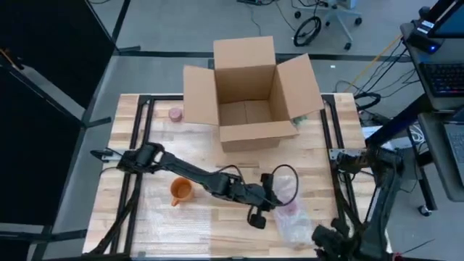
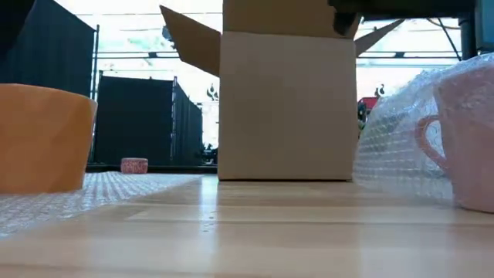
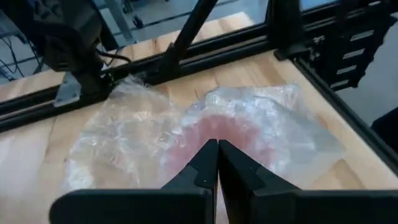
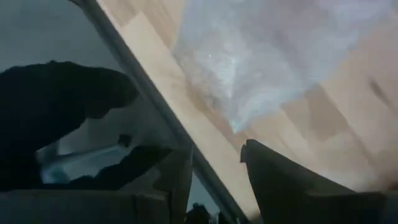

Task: Wrap mug
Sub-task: Wrap the pink cup with the bubble wrap

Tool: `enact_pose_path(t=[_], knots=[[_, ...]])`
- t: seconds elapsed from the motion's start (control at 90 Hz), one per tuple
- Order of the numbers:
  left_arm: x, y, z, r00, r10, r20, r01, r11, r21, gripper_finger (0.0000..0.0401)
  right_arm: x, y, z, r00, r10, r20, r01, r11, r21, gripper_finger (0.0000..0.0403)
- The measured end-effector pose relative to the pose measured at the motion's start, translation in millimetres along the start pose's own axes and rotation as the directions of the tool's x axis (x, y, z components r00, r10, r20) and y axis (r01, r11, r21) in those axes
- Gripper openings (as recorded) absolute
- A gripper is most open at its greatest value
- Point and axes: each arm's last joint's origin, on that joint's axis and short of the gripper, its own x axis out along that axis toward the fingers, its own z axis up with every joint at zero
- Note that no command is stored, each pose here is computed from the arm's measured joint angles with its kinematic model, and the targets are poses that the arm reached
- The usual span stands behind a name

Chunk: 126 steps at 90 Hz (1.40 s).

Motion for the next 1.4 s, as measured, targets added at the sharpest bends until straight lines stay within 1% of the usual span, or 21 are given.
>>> enact_pose_path(t=[0.156, 0.222, 0.322, 0.444, 0.667, 0.778, 0.867, 0.922, 0.967, 1.078, 1.133, 1.267, 1.4], knots=[[17, 3, -4, 0.999, -0.044, 0.006, 0.044, 0.999, -0.007, 0.0000, 39, 12, -13, 0.999, -0.033, 0.039, 0.034, 0.999, -0.019, 0.0132], [22, 3, -10, 0.998, -0.047, -0.033, 0.047, 0.999, -0.007, 0.0000, 49, 15, -16, 0.997, -0.033, 0.065, 0.035, 0.999, -0.018, 0.0132], [28, 4, -22, 0.995, -0.048, -0.087, 0.045, 0.998, -0.034, 0.0000, 59, 18, -19, 0.998, -0.027, 0.064, 0.028, 0.999, -0.018, 0.0132], [28, 6, -21, 0.996, -0.042, -0.083, 0.038, 0.998, -0.050, 0.0000, 61, 20, -19, 0.998, -0.021, 0.065, 0.022, 1.000, -0.016, 0.0132], [28, 5, -22, 0.995, -0.043, -0.087, 0.041, 0.999, -0.032, 0.0000, 63, 21, -12, 0.997, -0.026, 0.070, 0.028, 0.999, -0.018, 0.0132], [28, 3, -22, 0.995, -0.046, -0.087, 0.044, 0.999, -0.030, 0.0000, 61, 23, -11, 1.000, -0.015, 0.023, 0.015, 1.000, -0.008, 0.0132], [28, 2, -21, 0.995, -0.048, -0.085, 0.046, 0.999, -0.024, 0.0000, 59, 25, -13, 0.999, 0.000, -0.044, 0.001, 0.999, 0.040, 0.0132], [28, 2, -21, 0.995, -0.047, -0.084, 0.045, 0.999, -0.021, 0.0000, 58, 25, -17, 0.998, 0.002, -0.058, 0.002, 0.997, 0.071, 0.0134], [28, 2, -21, 0.996, -0.047, -0.081, 0.045, 0.999, -0.021, 0.0000, 59, 24, -19, 0.999, 0.001, -0.038, 0.003, 0.996, 0.090, 0.0138], [28, 2, -21, 0.996, -0.046, -0.075, 0.045, 0.999, -0.021, 0.0000, 65, 20, -24, 0.996, -0.009, 0.093, -0.004, 0.991, 0.132, 0.0160], [28, 2, -21, 0.996, -0.050, -0.075, 0.048, 0.999, -0.021, 0.0000, 69, 19, -28, 0.991, -0.019, 0.136, -0.001, 0.990, 0.143, 0.0173], [28, 1, -20, 0.996, -0.058, -0.071, 0.057, 0.998, -0.021, 0.0000, 82, 13, -34, 0.982, -0.091, 0.163, 0.060, 0.980, 0.189, 0.0200], [28, 1, -20, 0.996, -0.060, -0.070, 0.058, 0.998, -0.021, 0.0000, 93, 11, -38, 0.975, -0.130, 0.182, 0.096, 0.978, 0.185, 0.0209]])
